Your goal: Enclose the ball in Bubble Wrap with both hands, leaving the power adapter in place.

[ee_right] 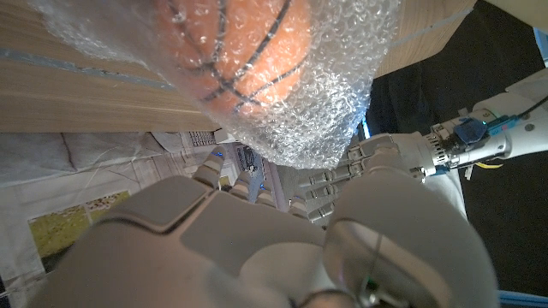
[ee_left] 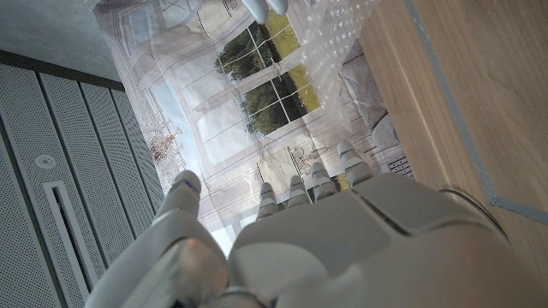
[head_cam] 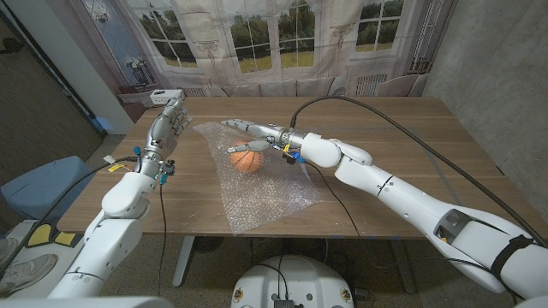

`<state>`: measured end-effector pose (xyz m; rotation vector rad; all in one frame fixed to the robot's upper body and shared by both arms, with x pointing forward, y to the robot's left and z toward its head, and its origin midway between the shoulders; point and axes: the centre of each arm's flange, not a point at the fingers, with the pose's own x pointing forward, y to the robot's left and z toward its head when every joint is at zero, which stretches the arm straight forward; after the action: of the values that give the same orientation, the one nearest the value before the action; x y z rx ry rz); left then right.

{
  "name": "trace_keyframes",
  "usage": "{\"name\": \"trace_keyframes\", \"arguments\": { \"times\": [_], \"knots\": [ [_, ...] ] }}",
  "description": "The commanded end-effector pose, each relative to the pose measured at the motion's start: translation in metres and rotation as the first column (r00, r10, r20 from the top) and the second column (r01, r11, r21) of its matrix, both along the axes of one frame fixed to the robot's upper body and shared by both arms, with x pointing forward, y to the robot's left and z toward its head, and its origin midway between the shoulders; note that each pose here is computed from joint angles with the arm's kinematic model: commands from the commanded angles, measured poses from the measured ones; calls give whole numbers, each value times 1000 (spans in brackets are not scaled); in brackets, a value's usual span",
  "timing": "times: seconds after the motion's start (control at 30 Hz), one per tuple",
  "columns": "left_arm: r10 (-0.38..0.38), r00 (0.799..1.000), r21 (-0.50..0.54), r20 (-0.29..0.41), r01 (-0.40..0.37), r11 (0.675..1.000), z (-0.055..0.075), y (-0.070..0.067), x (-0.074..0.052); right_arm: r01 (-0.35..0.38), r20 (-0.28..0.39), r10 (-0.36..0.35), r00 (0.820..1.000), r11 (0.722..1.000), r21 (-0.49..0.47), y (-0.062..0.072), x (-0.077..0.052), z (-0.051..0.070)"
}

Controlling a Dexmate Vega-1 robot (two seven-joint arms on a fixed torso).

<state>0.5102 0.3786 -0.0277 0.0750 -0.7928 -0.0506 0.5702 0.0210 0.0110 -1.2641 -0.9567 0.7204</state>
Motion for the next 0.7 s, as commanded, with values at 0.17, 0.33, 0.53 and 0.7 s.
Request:
{"name": "trace_keyframes", "arguments": {
  "times": [0.17, 0.33, 0.53, 0.7],
  "knots": [
    [-12, 1000, -10, 4, 12, 1000, -7, 3, -2, 171, 120, -146, 982, 959, -227, 31, 19, -18],
    [-7, 1000, -14, 5, 7, 1000, -8, 4, -1, 221, 167, -181, 969, 938, -266, 30, 21, -19],
    [-38, 999, -17, 17, 39, 999, -6, 5, 3, 289, 196, -234, 952, 895, -339, 32, 29, -21],
    [-34, 999, -16, 11, 34, 999, -5, 5, 5, 363, 189, -311, 931, 844, -395, 28, 39, -26]
  ]
}}
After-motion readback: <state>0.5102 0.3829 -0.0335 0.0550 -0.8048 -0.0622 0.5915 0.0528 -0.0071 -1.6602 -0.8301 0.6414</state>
